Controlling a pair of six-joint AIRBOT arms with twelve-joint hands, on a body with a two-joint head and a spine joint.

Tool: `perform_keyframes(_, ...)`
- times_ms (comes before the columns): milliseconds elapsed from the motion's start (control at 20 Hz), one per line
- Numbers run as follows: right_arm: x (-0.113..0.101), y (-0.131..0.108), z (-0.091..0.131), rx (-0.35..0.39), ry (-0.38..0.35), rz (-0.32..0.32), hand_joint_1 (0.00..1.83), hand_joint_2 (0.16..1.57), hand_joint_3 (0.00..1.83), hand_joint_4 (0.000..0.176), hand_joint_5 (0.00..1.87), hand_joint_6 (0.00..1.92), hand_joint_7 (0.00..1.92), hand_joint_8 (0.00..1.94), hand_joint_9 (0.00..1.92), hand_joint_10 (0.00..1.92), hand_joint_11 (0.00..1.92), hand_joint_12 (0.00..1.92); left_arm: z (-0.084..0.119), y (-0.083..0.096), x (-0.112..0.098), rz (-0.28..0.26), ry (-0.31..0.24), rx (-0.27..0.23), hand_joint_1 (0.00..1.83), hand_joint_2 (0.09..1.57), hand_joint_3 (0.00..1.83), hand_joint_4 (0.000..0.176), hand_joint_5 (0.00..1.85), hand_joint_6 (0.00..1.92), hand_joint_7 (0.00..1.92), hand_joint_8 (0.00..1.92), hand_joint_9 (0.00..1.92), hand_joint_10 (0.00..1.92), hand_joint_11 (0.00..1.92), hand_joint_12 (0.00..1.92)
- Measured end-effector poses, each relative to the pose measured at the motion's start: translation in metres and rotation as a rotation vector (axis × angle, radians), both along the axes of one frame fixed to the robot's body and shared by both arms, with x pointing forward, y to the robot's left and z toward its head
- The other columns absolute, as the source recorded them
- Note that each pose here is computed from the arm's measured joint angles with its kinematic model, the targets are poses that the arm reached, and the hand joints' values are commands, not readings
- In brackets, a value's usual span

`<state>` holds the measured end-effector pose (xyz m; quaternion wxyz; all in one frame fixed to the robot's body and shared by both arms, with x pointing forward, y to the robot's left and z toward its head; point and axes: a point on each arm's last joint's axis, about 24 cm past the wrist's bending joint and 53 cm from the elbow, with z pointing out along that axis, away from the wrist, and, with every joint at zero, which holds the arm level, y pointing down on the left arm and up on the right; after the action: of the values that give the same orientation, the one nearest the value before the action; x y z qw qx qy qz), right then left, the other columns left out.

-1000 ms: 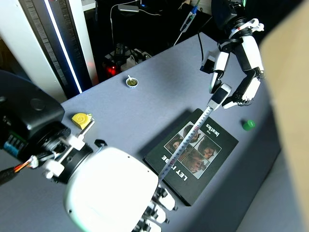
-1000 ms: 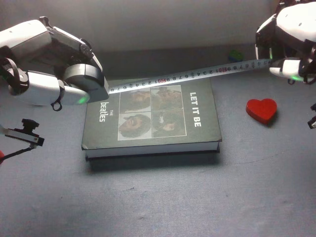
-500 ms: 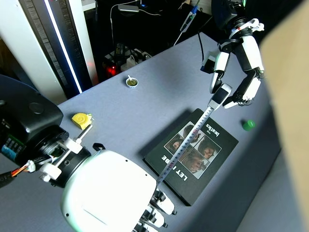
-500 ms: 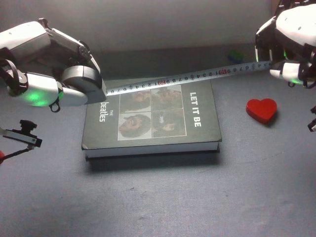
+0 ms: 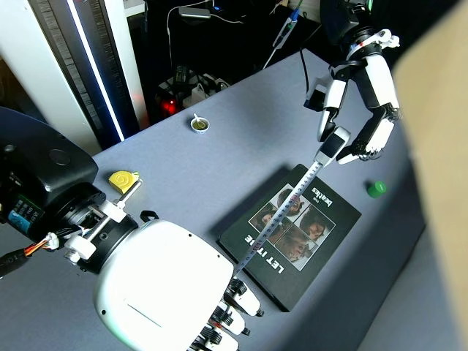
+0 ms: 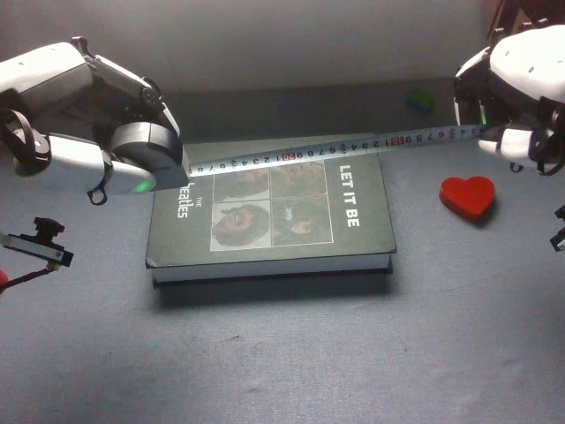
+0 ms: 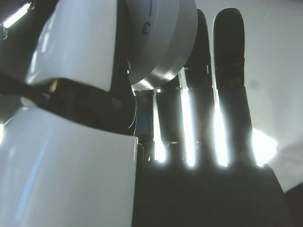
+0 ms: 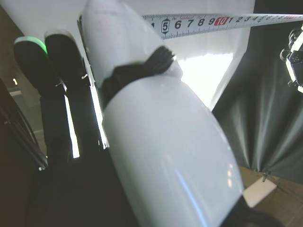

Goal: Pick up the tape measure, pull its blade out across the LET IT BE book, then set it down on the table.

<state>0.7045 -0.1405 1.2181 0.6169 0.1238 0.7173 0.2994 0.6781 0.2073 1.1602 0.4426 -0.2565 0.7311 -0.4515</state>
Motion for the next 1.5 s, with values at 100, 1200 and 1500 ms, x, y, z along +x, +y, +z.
perform_keyframes(100,0.000,0.000,0.000,0.000,-0.001,0.001,0.90,1.20,0.00,0.000,0.66,0.37,0.74,0.34,0.64,0.53,0.34,1.28,0.000,0.000,0.000,-0.002,-0.002,0.002,1.38,1.07,0.00,0.000,0.97,0.96,1.23,0.49,0.93,1.13,0.73,1.03)
perform_keyframes(1200,-0.058,0.032,0.022,0.083,-0.009,0.102,0.05,1.03,0.00,0.000,0.18,0.00,0.18,0.00,0.18,0.00,0.00,0.70,-0.026,0.032,0.016,0.008,0.027,0.112,1.38,1.07,0.00,0.000,0.98,0.97,1.22,0.49,0.94,1.13,0.74,1.02)
perform_keyframes(1500,-0.076,0.045,0.003,0.128,0.043,0.122,0.01,1.04,0.00,0.000,0.19,0.00,0.19,0.00,0.18,0.00,0.00,0.74,-0.026,0.044,0.035,0.038,0.013,0.096,1.38,1.07,0.00,0.000,0.97,0.96,1.23,0.48,0.93,1.13,0.75,1.02)
